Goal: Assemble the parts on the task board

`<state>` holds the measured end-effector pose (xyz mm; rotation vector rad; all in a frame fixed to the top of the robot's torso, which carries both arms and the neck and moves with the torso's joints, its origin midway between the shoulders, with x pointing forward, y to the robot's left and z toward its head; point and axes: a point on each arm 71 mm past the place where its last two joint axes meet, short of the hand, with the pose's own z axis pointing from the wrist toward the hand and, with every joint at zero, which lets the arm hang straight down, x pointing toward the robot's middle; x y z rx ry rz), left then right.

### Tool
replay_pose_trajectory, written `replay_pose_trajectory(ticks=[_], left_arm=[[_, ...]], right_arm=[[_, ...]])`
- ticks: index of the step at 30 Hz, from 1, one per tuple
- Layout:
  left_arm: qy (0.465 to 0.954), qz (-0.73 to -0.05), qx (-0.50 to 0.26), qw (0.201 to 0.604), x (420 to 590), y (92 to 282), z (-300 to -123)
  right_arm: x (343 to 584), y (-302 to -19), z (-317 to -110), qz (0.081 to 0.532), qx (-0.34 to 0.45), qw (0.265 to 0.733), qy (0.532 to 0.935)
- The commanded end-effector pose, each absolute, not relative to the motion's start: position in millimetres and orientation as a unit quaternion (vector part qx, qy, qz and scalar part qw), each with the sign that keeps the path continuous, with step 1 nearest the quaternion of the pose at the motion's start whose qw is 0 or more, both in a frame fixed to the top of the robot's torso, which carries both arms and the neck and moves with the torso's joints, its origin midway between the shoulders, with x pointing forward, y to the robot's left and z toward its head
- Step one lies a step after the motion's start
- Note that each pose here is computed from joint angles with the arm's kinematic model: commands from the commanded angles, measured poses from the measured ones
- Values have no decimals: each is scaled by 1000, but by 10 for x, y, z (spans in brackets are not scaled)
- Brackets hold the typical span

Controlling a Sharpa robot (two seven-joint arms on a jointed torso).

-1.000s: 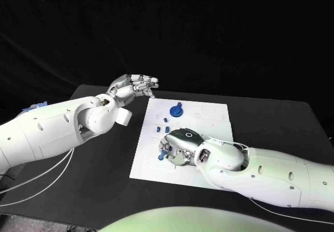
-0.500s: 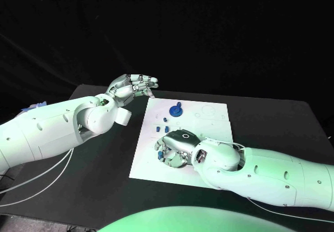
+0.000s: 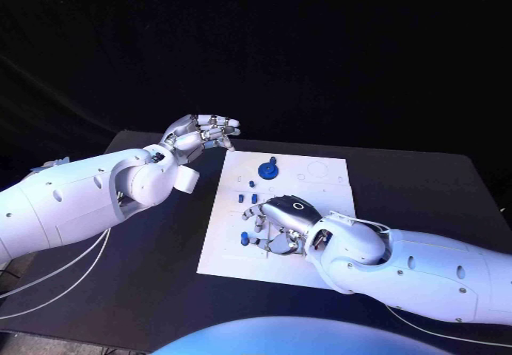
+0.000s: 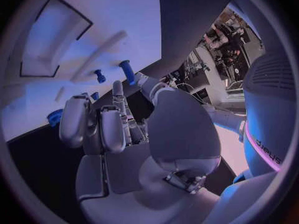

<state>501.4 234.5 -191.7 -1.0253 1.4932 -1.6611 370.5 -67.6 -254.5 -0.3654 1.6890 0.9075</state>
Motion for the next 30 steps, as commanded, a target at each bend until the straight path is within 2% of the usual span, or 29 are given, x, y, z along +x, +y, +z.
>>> replay_pose_trajectory(ticks=[1, 5, 10, 16, 22, 30], left_arm=[[572, -642, -389, 330, 5009, 2334, -1908], [572, -641, -390, 331, 5012, 2344, -1910], [573, -641, -390, 331, 5012, 2348, -1914], [573, -641, -390, 330, 5006, 2350, -1917], [573, -641, -390, 329, 4998, 2351, -1922], [575, -642, -390, 325, 4974, 2358, -1918]], right_arm=[[3718, -810, -2387, 421, -99, 580, 691], [3796, -1084, -2282, 418, -36, 564, 711], [3931, -1610, -2225, 372, 50, 527, 762], [3913, -2093, -2234, 317, 96, 519, 788], [3805, -2286, -2298, 275, 94, 534, 794], [3649, -2320, -2471, 236, 76, 547, 800]])
